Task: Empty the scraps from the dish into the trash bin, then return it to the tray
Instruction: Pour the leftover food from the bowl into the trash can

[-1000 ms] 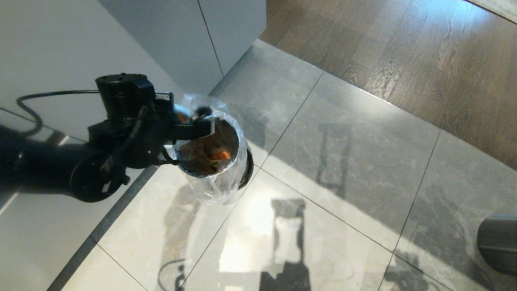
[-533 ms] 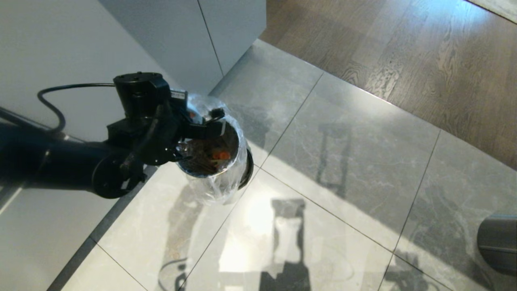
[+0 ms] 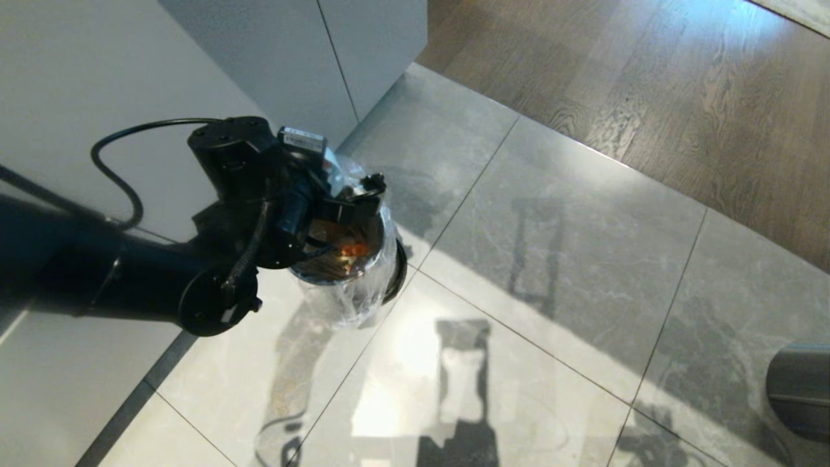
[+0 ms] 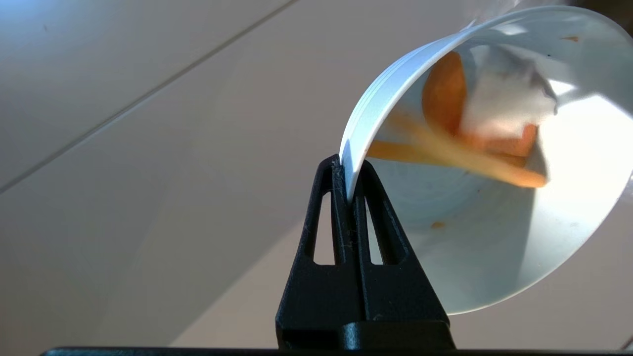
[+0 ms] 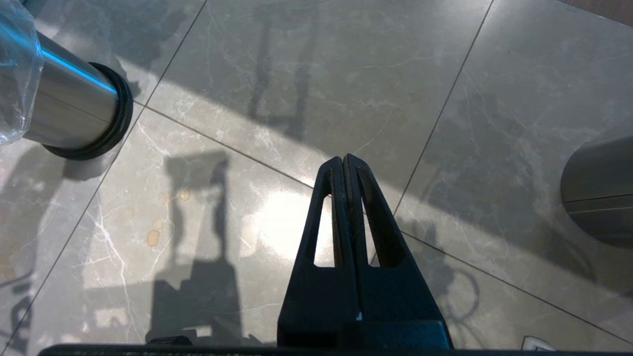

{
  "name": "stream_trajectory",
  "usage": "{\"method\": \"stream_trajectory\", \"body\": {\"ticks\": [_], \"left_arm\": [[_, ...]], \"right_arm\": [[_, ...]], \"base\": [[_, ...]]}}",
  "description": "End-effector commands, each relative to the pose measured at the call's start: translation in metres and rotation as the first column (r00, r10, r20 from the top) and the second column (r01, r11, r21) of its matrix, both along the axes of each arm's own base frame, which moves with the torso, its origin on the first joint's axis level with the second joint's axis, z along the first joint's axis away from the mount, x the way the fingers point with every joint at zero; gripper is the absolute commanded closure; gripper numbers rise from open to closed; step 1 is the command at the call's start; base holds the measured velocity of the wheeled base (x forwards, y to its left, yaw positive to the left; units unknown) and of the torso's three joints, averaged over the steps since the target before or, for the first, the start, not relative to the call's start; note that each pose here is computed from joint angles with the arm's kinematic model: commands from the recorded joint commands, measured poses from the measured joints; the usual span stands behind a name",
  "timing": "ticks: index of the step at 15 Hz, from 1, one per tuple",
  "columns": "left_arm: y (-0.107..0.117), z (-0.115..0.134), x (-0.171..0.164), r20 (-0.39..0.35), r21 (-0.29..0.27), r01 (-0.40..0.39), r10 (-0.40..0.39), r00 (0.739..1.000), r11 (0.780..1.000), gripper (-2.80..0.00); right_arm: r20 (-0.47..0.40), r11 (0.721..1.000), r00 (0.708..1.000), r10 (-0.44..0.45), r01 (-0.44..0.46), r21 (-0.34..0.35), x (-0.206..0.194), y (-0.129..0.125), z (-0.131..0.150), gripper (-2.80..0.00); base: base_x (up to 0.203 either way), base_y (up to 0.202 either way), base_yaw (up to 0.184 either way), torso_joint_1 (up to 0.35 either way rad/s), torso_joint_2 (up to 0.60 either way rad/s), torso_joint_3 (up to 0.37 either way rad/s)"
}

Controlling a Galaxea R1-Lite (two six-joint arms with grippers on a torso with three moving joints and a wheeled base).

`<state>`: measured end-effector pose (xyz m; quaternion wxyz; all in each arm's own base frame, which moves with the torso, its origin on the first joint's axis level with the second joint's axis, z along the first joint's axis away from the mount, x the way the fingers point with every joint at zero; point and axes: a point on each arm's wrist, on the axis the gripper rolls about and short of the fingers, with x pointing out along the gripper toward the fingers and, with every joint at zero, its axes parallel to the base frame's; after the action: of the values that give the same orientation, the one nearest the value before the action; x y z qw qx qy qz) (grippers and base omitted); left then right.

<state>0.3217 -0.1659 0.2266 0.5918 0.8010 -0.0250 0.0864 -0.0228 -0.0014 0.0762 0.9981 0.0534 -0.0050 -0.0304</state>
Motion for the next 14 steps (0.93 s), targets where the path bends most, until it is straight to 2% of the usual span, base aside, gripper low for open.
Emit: {"method": "stream_trajectory", "body": {"ticks": [1, 5, 10, 11, 13, 14], "left_arm": [[-0.005, -0.005, -0.012, -0.008, 0.014, 0.025, -0.025, 1.000, 1.000, 0.00], [-0.002, -0.021, -0.033, -0.003, 0.011, 0.050, -0.050, 0.999, 0.999, 0.00], [0.000, -0.025, -0.043, 0.066, -0.025, 0.063, -0.061, 0.996, 0.998, 0.00], [0.001, -0.027, -0.043, 0.081, -0.019, 0.061, -0.059, 0.995, 0.998, 0.00], [0.001, -0.021, -0.045, 0.138, 0.042, 0.060, -0.065, 0.988, 0.997, 0.00], [0.000, -0.019, -0.045, 0.167, 0.078, 0.082, -0.095, 0.981, 0.994, 0.00]], "right_arm": [[0.001, 1.000, 1.000, 0.000, 0.000, 0.001, 0.000, 0.000, 0.000, 0.00], [0.001, 1.000, 1.000, 0.000, 0.000, 0.001, 0.000, 0.000, 0.000, 0.00], [0.001, 1.000, 1.000, 0.000, 0.000, 0.001, 0.000, 0.000, 0.000, 0.00], [-0.001, 1.000, 1.000, 0.000, 0.000, 0.001, 0.000, 0.000, 0.000, 0.00], [0.001, 1.000, 1.000, 0.000, 0.000, 0.001, 0.000, 0.000, 0.000, 0.00], [0.001, 1.000, 1.000, 0.000, 0.000, 0.001, 0.000, 0.000, 0.000, 0.00]], "base": [[0.000, 0.000, 0.000, 0.000, 0.00, 0.000], [0.000, 0.000, 0.000, 0.000, 0.00, 0.000], [0.000, 0.000, 0.000, 0.000, 0.00, 0.000], [0.000, 0.000, 0.000, 0.000, 0.00, 0.000], [0.000, 0.000, 0.000, 0.000, 0.00, 0.000], [0.000, 0.000, 0.000, 0.000, 0.00, 0.000]]}}
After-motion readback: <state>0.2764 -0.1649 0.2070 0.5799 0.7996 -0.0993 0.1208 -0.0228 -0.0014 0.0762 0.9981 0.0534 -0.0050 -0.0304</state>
